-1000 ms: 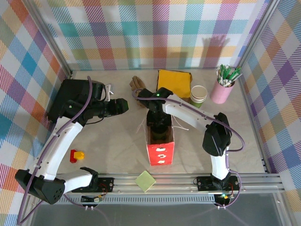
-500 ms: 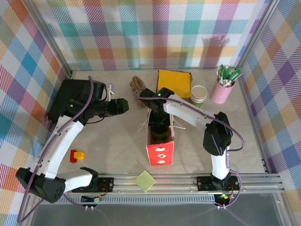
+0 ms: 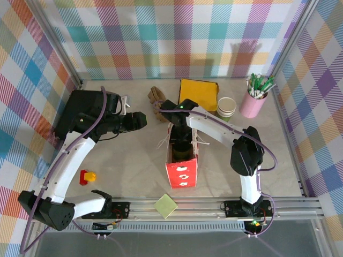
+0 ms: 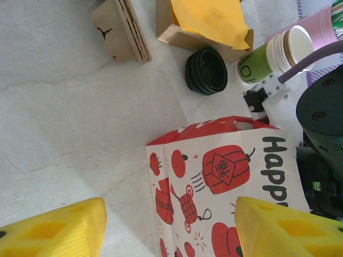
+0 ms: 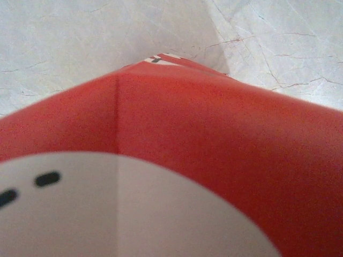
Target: Pack the takeout coffee
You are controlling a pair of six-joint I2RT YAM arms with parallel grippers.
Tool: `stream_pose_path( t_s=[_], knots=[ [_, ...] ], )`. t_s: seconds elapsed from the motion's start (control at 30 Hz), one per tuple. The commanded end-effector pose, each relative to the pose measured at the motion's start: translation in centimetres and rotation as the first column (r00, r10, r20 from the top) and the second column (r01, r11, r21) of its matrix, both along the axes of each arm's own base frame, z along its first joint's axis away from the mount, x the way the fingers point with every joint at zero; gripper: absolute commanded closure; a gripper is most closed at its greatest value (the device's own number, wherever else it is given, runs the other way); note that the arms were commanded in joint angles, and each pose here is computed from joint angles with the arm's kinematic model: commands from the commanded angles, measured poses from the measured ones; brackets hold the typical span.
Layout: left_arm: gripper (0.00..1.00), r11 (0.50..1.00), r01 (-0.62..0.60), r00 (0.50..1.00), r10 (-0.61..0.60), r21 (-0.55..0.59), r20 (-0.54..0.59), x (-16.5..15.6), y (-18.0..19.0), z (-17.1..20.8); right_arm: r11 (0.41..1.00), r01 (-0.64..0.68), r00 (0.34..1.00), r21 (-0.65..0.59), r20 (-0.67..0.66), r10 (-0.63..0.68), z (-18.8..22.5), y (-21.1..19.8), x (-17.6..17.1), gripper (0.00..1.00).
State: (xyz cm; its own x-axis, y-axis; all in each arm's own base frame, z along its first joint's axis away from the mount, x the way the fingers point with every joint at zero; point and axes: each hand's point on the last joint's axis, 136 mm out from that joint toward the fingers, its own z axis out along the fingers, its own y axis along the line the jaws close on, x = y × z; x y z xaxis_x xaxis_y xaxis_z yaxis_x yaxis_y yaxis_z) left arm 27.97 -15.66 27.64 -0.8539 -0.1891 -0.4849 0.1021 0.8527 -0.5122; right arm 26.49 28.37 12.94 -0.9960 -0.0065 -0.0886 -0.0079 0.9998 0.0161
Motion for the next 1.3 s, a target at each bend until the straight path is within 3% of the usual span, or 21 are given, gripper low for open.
stream_pose_path(
  t_s=[0.0,0.6,1.27],
  knots=[
    [0.35,1.0,0.001,1.0,-0.001,0.009,0.002,0.4,0.2,-0.2,0.997,-0.018,0.992,-0.081,-0.127,0.008,-4.2,-0.9,-1.5,0.4],
    [0.36,1.0,0.003,1.0,-0.003,0.013,0.002,0.4,0.3,-0.2,0.996,-0.03,0.989,-0.081,-0.144,0.018,-5.5,-0.5,-1.1,0.38],
    [0.35,1.0,0.004,1.0,-0.004,0.01,0.004,0.4,0.2,-0.1,0.998,-0.047,0.999,-0.031,0.022,0.048,1.6,0.6,1.9,0.19]
  ],
)
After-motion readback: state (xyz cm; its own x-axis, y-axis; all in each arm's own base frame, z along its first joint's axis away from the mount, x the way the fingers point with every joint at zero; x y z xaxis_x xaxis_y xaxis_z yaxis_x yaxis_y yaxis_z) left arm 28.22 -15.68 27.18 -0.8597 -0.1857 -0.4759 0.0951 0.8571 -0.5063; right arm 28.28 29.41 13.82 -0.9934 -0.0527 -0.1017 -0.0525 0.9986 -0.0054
